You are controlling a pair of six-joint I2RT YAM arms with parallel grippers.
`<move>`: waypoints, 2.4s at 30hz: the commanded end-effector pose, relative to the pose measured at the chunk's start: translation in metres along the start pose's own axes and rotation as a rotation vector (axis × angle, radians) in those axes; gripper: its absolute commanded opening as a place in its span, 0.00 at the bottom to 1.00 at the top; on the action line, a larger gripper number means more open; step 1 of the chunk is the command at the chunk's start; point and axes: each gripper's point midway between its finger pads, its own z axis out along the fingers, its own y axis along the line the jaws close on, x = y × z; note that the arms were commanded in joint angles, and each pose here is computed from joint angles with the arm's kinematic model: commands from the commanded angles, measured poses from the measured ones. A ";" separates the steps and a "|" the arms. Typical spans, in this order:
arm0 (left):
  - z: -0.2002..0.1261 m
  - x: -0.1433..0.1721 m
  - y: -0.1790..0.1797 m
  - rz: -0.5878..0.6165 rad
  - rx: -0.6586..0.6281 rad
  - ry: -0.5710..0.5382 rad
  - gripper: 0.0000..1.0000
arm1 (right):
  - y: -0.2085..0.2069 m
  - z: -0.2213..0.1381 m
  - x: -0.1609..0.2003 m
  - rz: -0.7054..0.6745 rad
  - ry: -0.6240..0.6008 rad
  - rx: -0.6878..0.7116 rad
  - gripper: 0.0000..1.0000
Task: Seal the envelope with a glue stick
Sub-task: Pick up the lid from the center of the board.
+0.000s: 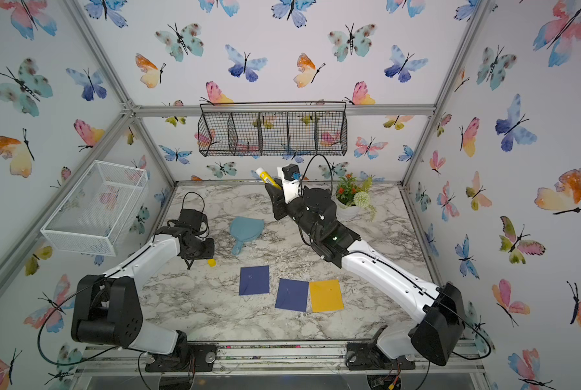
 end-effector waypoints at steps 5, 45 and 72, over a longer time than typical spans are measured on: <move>0.027 0.011 0.005 0.007 -0.001 0.054 0.44 | -0.006 -0.011 -0.013 0.000 -0.024 0.020 0.02; 0.038 0.018 0.003 0.013 0.019 0.087 0.37 | -0.004 -0.009 -0.017 0.012 -0.026 0.003 0.02; -0.108 -0.069 -0.068 0.083 0.443 -0.366 0.21 | 0.014 -0.032 -0.032 -0.005 -0.051 -0.107 0.02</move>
